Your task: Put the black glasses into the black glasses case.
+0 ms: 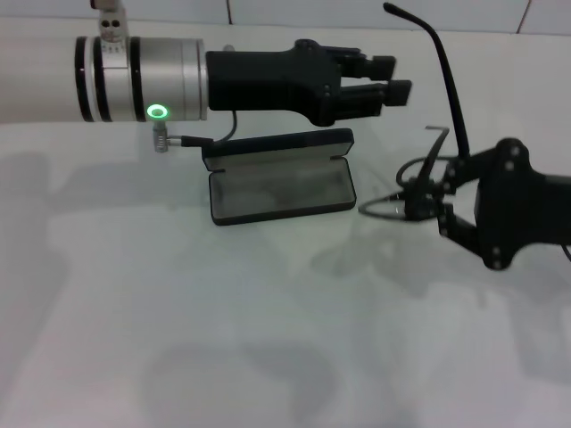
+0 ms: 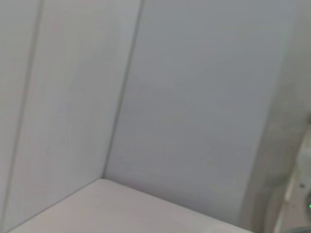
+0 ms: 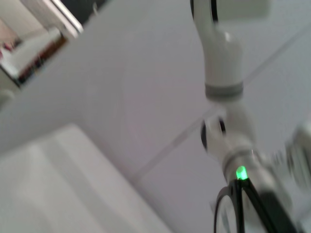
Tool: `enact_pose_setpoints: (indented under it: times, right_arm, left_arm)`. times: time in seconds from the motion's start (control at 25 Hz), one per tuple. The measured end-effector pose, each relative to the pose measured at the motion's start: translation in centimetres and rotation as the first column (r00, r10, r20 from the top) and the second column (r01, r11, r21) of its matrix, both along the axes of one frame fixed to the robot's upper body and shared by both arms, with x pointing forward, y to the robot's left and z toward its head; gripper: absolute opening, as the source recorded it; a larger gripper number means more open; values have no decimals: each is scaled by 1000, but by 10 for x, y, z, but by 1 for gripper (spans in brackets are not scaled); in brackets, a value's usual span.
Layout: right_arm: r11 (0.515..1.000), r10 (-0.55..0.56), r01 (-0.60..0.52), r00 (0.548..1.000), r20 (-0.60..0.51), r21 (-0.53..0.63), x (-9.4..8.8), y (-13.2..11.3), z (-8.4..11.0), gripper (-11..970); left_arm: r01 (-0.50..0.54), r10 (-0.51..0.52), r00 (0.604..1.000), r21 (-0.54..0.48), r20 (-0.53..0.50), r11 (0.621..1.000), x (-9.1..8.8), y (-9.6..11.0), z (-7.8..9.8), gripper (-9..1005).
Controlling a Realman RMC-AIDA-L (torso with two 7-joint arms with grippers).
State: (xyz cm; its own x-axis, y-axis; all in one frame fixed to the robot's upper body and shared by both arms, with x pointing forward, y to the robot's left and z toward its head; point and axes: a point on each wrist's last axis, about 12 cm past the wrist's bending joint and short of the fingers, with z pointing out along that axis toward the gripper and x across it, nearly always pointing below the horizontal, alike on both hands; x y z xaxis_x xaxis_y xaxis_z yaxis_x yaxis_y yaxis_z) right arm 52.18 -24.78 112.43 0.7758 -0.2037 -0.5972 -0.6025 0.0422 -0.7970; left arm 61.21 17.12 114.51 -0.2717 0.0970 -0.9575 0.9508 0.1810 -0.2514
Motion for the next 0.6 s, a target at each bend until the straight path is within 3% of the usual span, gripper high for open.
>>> enact_pose_setpoints:
  times: [0.32, 0.6]
  right_arm:
    - [978, 196, -195, 981, -7, 72, -19, 7, 8, 150]
    - [974, 213, -196, 962, -169, 111, -1, 22, 4, 154]
  left_arm:
    - [-24, 25, 999, -13, 45, 1000, 1, -8, -3, 456]
    - [-41, 53, 989, -89, 138, 995, 1, -16, 3, 455]
